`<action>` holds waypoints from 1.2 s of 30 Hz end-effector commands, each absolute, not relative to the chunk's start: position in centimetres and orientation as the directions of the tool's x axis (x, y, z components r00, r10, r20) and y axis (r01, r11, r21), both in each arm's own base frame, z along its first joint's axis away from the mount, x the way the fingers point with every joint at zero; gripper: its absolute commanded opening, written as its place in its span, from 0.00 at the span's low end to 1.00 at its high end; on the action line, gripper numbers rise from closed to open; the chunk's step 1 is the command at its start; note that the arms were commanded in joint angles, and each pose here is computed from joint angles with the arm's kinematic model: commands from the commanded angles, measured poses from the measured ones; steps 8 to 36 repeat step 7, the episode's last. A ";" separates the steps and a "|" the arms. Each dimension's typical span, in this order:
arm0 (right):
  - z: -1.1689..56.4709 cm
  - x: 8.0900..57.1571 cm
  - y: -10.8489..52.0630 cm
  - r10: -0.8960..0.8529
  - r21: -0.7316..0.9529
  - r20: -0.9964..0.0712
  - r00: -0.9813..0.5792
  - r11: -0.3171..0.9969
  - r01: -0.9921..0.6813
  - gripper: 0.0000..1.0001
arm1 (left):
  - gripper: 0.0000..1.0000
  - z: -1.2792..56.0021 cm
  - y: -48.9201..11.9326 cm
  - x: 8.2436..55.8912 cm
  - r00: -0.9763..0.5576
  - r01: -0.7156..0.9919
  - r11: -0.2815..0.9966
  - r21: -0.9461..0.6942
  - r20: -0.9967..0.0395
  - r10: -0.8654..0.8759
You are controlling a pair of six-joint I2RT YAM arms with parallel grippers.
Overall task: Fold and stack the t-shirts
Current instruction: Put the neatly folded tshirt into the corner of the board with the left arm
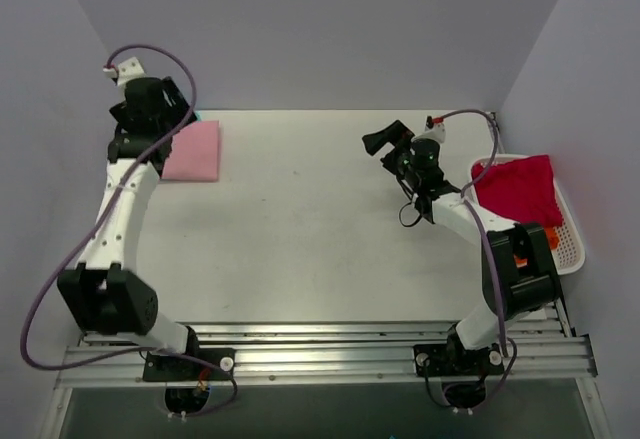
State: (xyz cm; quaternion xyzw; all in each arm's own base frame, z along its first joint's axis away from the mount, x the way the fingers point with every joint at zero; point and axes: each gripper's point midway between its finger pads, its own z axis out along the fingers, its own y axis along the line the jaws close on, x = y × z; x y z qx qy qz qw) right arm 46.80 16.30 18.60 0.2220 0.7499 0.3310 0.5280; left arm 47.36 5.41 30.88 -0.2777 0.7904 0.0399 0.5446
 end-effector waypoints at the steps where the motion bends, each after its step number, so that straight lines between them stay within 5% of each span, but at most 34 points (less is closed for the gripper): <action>1: 21.1 45.7 16.6 0.653 0.696 -0.695 -0.301 0.716 -0.055 0.99 | 0.94 32.9 1.9 42.1 -0.190 -0.437 0.878 -0.197 -0.933 -0.304; 7: 21.2 44.2 18.0 0.608 0.661 -0.722 -0.329 0.747 -0.070 1.00 | 0.96 30.2 -2.7 35.7 -0.199 -0.293 0.925 -0.241 -0.931 -0.306; 36: 21.2 44.2 18.0 0.608 0.661 -0.722 -0.329 0.747 -0.070 1.00 | 0.96 30.2 -2.7 35.7 -0.199 -0.293 0.925 -0.241 -0.931 -0.306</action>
